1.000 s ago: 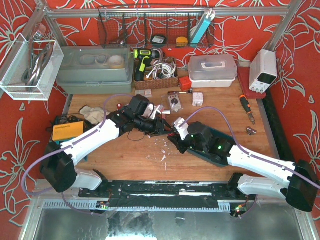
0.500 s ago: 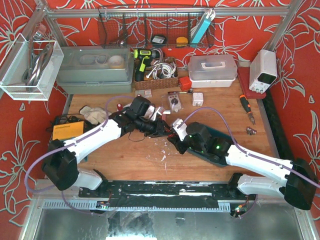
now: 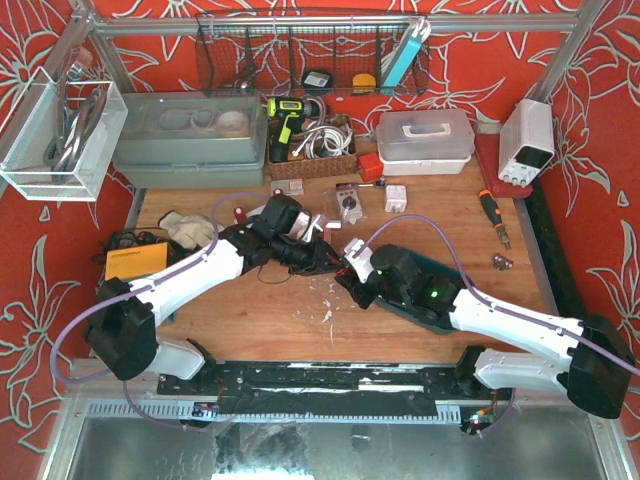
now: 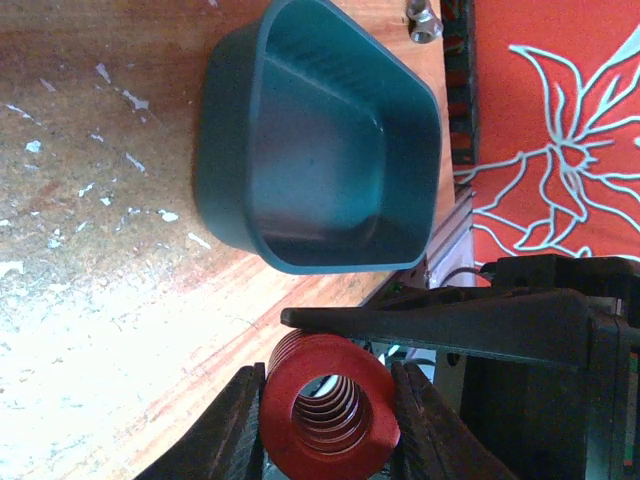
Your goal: Install the large spring
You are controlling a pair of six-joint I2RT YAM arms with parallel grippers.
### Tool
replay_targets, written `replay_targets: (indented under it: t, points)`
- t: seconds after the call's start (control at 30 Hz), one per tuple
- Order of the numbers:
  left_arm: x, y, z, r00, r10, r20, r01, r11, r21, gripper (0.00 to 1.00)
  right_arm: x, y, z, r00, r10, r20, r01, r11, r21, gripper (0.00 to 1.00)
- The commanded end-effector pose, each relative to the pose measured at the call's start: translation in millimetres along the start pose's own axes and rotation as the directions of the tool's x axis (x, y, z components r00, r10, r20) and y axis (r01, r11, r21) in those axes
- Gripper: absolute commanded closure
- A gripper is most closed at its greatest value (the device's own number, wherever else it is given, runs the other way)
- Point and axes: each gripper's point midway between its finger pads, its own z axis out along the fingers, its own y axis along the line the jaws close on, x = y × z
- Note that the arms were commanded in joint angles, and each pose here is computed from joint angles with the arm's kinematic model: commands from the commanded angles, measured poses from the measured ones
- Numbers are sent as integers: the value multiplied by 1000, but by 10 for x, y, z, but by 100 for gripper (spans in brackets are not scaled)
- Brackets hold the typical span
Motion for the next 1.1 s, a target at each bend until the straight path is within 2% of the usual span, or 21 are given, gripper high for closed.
replay_targets:
  t: [0.0,0.1,0.27,0.4,0.57,0.8,0.9,1.07]
  points:
    - [-117,-150,-58,997,55,55,-55,998,3,91,-161,49,-70,999,0,39,0,1000,-8,65]
    - [-279,-121,-153,987,94,132,-84,993,-78,93,12,-24,-136,999,42,-13,-42,999,30,39]
    - [-638,39,-357,946,160,282,-79,958,-276,94,252,-185,-402,983,183,-33,-178,977,118,15]
    - [-935,186,-542,892,243,380,-60,898,-436,95,514,-356,-670,957,281,-69,-260,938,228,1]
    - [-1236,417,-727,833,339,438,-1,792,-610,95,714,-497,-995,939,338,-67,-303,901,311,1]
    - [-1543,687,-789,800,432,417,46,649,-759,97,736,-594,-1262,926,372,66,-373,874,311,1]
    - [-1651,784,-810,798,432,420,66,630,-774,97,742,-604,-1267,925,373,75,-377,872,313,1]
    - [-1835,940,-909,794,402,457,128,624,-771,98,777,-596,-1211,939,343,20,-330,885,330,1]
